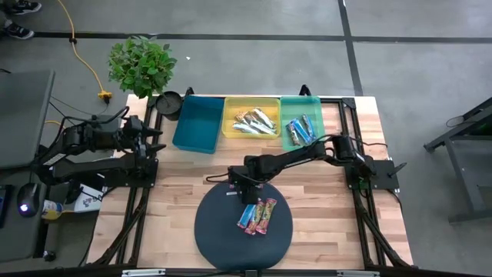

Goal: Pick and place Granola Bars by type
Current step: Put the red granola bar into the blue bin

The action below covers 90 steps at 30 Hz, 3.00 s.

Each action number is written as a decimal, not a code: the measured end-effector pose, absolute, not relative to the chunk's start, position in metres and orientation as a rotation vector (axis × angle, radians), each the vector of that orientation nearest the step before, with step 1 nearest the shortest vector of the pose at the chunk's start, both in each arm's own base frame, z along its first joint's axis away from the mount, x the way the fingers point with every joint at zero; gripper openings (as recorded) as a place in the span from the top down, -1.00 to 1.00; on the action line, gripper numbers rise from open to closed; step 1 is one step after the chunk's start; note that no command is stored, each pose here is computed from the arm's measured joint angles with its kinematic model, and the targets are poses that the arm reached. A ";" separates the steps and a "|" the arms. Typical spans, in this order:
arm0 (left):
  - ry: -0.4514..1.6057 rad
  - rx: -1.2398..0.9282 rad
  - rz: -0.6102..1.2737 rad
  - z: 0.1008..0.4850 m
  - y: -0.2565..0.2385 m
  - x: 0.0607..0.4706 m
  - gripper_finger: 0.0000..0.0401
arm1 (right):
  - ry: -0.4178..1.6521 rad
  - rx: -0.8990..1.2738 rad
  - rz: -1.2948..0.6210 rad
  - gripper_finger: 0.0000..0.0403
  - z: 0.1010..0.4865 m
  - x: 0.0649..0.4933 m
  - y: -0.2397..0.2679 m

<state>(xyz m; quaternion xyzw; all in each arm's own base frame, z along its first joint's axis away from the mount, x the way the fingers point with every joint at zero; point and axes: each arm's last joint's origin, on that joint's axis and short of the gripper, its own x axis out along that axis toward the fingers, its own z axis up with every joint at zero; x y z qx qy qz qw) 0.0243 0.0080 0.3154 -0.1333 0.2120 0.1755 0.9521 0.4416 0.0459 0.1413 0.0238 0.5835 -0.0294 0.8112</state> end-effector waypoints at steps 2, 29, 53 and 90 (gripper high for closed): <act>0.440 -0.272 0.358 0.315 0.008 0.024 -0.36 | 1.256 0.057 -0.068 -0.18 0.138 0.442 0.046; 0.440 -0.272 0.358 0.315 0.008 0.024 -0.36 | 1.265 0.086 -0.120 0.33 0.135 0.441 0.044; 0.440 -0.272 0.358 0.315 0.008 0.024 -0.36 | 1.257 0.057 -0.147 0.58 0.143 0.438 0.043; 0.439 -0.272 0.358 0.315 0.008 0.024 -0.36 | 1.153 0.094 -0.135 0.48 0.173 0.439 0.035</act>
